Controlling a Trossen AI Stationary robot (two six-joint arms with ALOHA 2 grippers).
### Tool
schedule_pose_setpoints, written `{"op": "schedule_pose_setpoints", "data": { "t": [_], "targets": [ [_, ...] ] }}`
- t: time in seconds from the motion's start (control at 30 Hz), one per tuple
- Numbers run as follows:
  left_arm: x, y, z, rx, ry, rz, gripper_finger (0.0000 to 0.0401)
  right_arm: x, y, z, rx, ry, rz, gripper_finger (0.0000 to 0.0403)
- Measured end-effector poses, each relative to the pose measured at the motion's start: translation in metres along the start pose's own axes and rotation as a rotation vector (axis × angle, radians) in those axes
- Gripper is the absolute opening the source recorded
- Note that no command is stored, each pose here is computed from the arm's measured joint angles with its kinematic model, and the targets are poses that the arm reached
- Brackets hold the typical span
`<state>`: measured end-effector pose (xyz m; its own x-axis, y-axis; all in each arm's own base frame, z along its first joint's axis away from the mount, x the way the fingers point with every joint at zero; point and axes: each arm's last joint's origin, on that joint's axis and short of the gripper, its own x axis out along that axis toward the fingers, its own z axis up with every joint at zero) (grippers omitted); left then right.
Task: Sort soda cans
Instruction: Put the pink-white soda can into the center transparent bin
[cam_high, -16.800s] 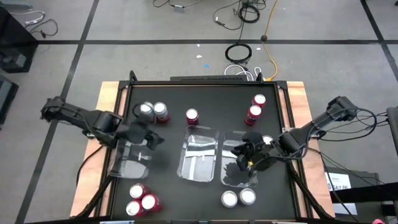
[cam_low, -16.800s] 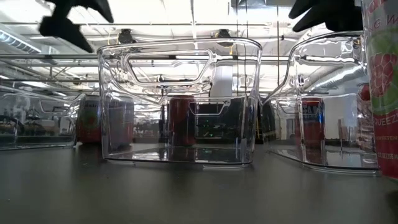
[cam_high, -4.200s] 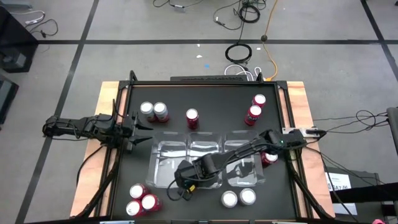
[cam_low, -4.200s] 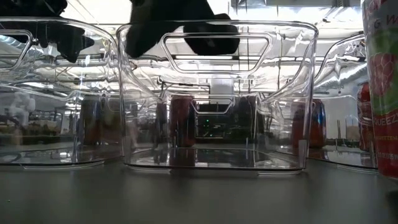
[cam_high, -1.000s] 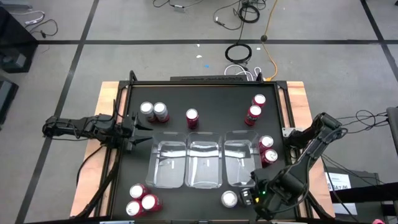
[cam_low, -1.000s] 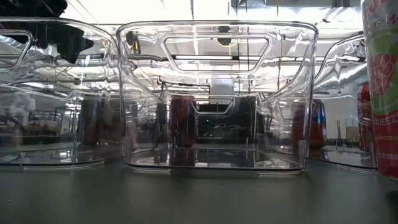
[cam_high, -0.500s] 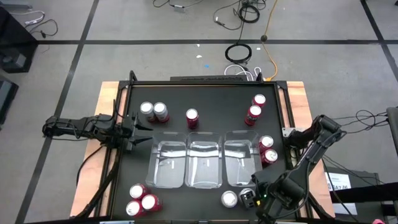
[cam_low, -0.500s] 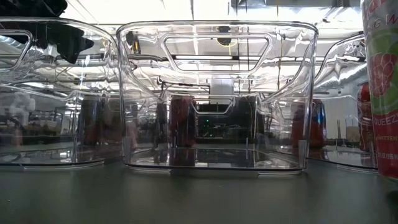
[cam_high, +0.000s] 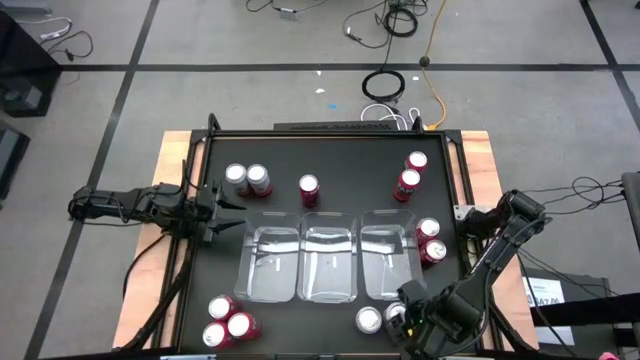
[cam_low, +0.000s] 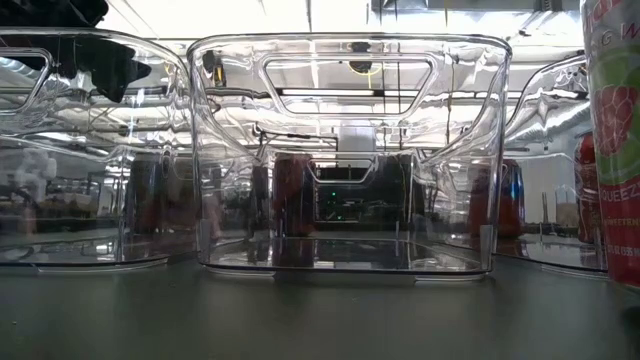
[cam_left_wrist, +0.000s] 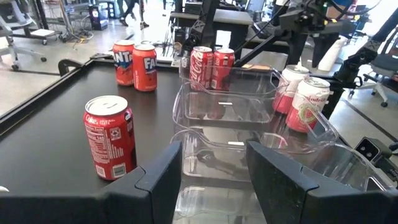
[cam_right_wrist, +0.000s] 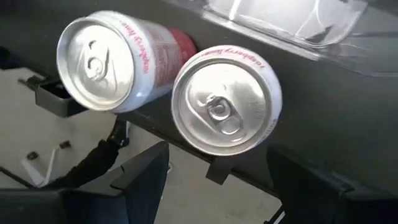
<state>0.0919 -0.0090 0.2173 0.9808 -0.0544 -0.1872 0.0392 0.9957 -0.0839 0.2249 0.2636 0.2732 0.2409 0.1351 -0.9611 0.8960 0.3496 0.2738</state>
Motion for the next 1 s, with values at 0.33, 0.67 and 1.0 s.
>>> {"op": "schedule_pose_setpoints", "data": {
  "t": [0.33, 0.67, 1.0],
  "targets": [
    [0.0000, 0.0000, 0.0000, 0.000, 0.000, 0.000, 0.0190, -0.0003, 0.0016, -0.0016, -0.050, 0.032, 0.010, 0.0265],
    [0.0000, 0.0000, 0.0000, 0.000, 0.000, 0.000, 0.0190, -0.0005, 0.0022, -0.0019, -0.054, 0.036, 0.017, 0.0265],
    [0.0000, 0.0000, 0.0000, 0.000, 0.000, 0.000, 0.0190, -0.0035, -0.0022, -0.0020, -0.022, 0.027, -0.007, 0.0279]
  ]
}}
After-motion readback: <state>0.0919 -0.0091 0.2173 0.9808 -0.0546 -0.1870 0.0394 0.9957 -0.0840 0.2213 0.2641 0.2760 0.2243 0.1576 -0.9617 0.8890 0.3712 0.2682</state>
